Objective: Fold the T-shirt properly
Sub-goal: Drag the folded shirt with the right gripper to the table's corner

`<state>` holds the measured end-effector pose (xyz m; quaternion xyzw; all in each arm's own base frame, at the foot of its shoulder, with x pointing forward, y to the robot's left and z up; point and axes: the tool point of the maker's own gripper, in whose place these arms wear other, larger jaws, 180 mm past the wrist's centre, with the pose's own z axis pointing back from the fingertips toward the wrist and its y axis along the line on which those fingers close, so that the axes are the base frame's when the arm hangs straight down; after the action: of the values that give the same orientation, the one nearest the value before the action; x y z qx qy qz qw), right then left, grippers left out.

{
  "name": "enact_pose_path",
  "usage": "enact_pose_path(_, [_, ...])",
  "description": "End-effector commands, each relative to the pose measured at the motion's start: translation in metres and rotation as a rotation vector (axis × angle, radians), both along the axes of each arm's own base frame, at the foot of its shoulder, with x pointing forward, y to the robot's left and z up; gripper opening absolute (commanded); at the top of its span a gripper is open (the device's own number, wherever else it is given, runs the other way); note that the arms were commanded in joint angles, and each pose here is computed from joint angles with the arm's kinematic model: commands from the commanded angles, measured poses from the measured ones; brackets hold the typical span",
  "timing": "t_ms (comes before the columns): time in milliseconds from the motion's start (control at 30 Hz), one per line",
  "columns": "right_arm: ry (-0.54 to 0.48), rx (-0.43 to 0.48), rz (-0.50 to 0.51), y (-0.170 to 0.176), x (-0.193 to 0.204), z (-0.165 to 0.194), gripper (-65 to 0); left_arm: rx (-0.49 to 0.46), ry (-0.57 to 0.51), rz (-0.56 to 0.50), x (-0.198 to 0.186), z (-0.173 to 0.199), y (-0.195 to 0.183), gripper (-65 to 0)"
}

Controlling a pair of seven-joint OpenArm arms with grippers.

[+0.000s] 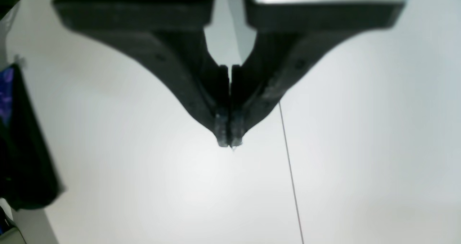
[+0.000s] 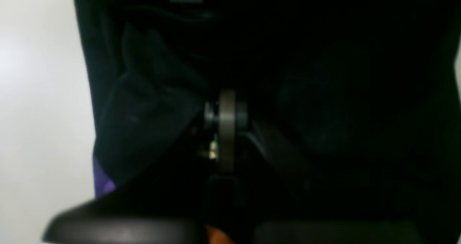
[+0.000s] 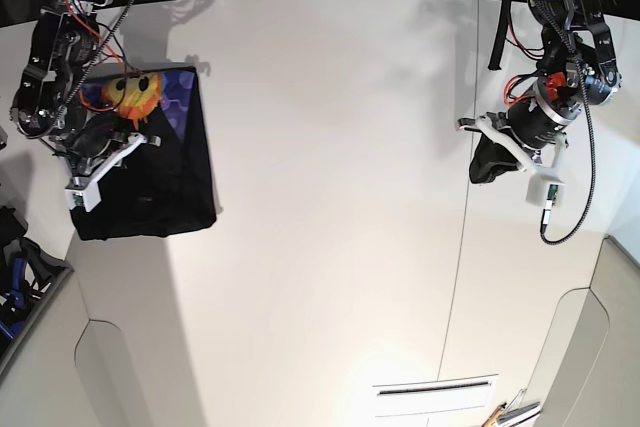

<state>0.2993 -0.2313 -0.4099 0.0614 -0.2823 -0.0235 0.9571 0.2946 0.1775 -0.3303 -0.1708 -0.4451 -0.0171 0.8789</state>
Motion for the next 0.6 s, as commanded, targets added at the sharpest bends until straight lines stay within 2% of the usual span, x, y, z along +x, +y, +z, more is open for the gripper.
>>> enact_pose_path(0, [-0.022, -0.015, -0.023, -0.013, 0.005, 0.010, -65.0, -0.005, -0.054, -0.004, 0.007, 0.014, 0.000, -65.0])
enact_pose_path(133, [-0.060, 0.026, -0.063, -0.026, 0.007, 0.020, -65.0, -0.005, -0.054, -0.004, 0.007, 0.014, 0.000, -65.0])
enact_pose_path(300, [-0.137, 0.106, -0.044, -0.014, 0.023, 0.039, -65.0, -0.005, -0.075, 0.000, 0.010, 0.018, 0.001, -65.0])
enact_pose_path(467, [-0.315, 0.084, 0.045, -0.002, 0.053, 0.096, -65.0, 0.032, -0.113, -0.015, 0.015, 0.033, 0.006, -65.0])
enact_pose_path(567, [-0.399, 0.042, 0.087, 0.004, 0.056, 0.129, -65.0, 0.080, -0.114, -0.043, 0.010, 0.044, 0.006, -65.0])
